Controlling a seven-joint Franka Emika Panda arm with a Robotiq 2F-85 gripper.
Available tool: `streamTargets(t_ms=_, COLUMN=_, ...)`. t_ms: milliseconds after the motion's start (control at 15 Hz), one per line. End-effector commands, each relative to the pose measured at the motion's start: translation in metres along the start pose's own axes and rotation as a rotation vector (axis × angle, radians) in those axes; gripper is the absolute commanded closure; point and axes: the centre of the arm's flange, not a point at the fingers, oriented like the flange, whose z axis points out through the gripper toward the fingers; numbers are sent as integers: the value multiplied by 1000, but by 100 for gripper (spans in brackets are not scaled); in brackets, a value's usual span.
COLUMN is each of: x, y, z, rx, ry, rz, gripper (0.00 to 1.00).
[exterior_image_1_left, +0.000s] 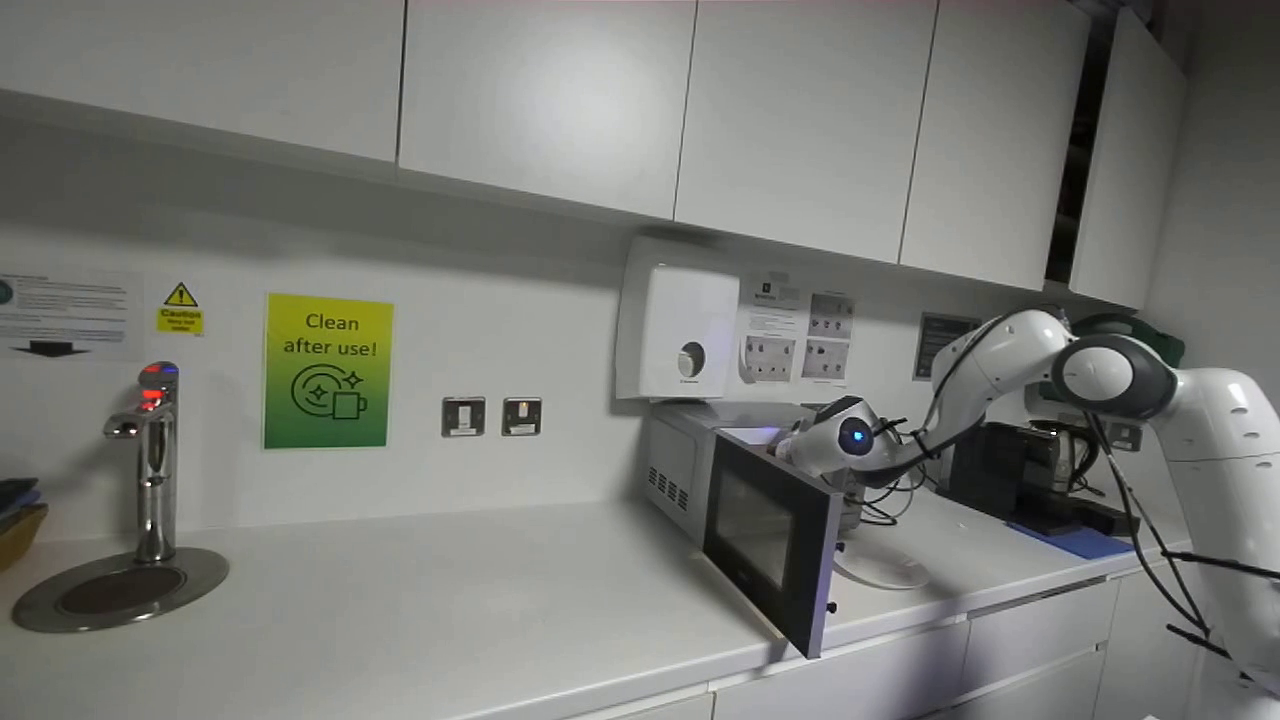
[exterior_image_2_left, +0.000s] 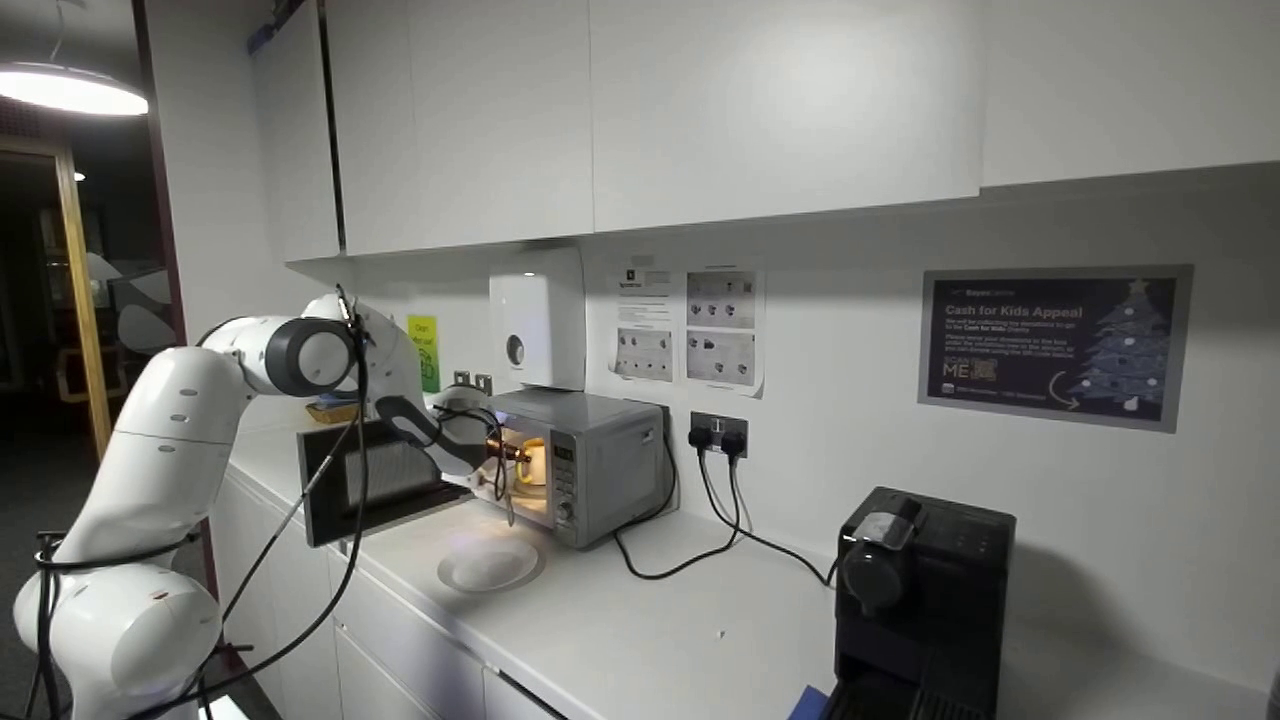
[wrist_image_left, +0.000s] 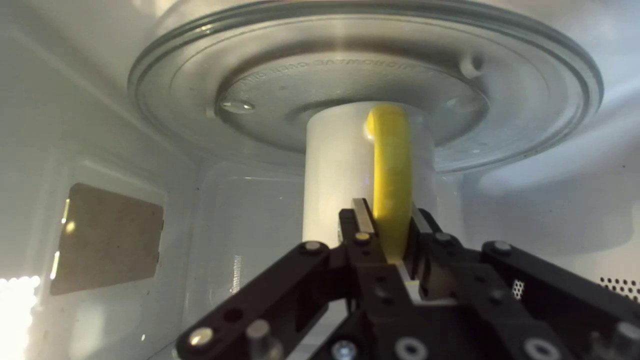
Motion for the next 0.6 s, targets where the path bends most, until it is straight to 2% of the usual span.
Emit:
streamTargets(t_ms=0, x=9, y=7, z=-31, rx=50, ry=10, rz=32, gripper=95)
streamTargets(t_ms=200, x=8, y=7, z=-41, rx=68, ry=4, rz=39, gripper=95)
streamTargets(t_ms=533, x=8, y=13, z=-62, rx=52, ry=15, rz=37, gripper=95)
